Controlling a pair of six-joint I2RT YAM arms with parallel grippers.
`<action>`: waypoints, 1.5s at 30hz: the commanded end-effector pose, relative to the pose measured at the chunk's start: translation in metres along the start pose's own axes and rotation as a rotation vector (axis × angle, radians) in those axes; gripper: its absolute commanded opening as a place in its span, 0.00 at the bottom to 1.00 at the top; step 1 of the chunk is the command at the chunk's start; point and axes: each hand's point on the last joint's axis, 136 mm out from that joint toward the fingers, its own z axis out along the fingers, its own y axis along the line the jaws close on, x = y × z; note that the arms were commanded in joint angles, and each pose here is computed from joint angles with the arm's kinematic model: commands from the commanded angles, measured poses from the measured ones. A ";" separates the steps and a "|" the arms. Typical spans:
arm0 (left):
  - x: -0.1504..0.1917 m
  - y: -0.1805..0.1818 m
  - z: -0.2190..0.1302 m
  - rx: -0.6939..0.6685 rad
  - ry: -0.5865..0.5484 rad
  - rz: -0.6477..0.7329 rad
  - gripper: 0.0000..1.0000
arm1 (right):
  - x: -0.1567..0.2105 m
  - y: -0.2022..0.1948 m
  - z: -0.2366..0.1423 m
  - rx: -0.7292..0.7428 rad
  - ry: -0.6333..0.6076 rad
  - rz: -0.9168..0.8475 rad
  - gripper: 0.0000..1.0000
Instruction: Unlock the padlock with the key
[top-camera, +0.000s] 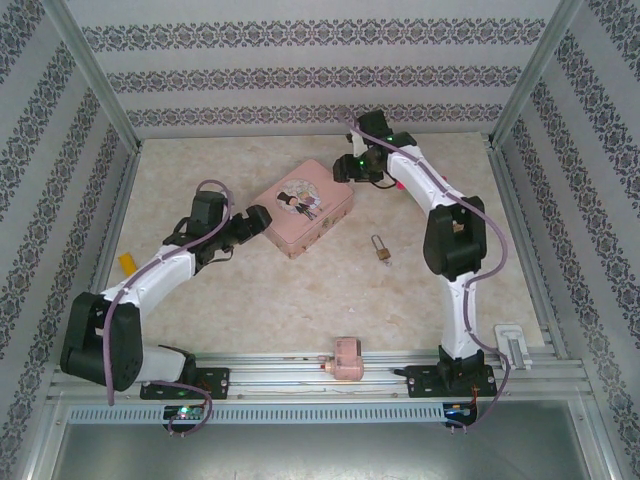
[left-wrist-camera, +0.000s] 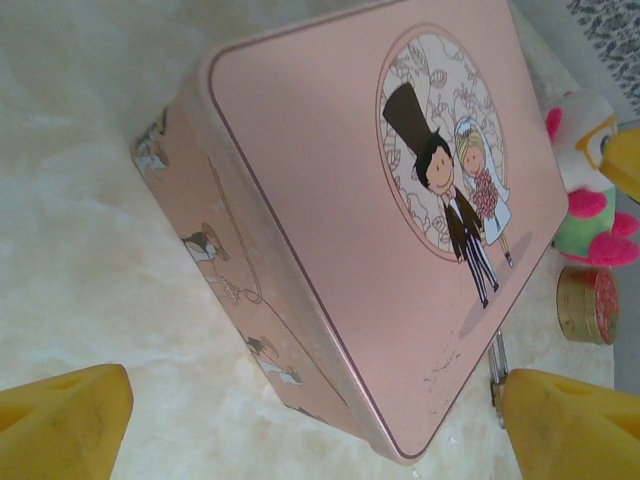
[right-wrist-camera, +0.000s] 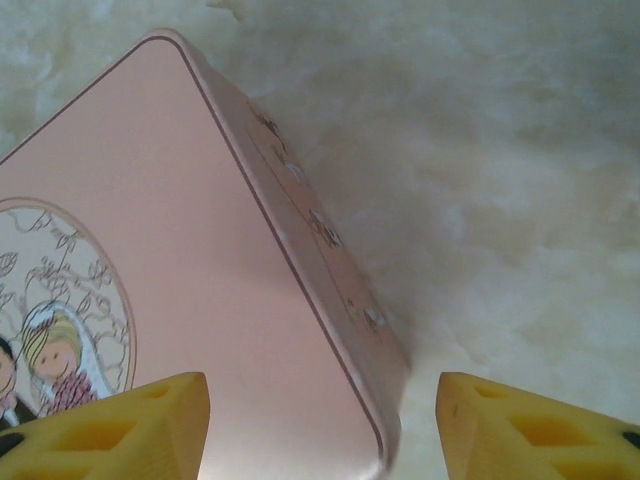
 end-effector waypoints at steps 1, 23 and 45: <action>-0.002 -0.018 0.007 0.055 0.009 0.019 0.91 | -0.004 0.008 0.006 -0.059 0.007 0.005 0.60; 0.003 -0.025 0.067 0.084 0.137 0.091 0.52 | 0.083 0.026 0.000 -0.056 0.086 0.083 0.34; 0.027 -0.035 0.060 0.098 0.201 0.158 0.52 | 0.167 0.026 -0.032 0.052 0.061 0.196 0.33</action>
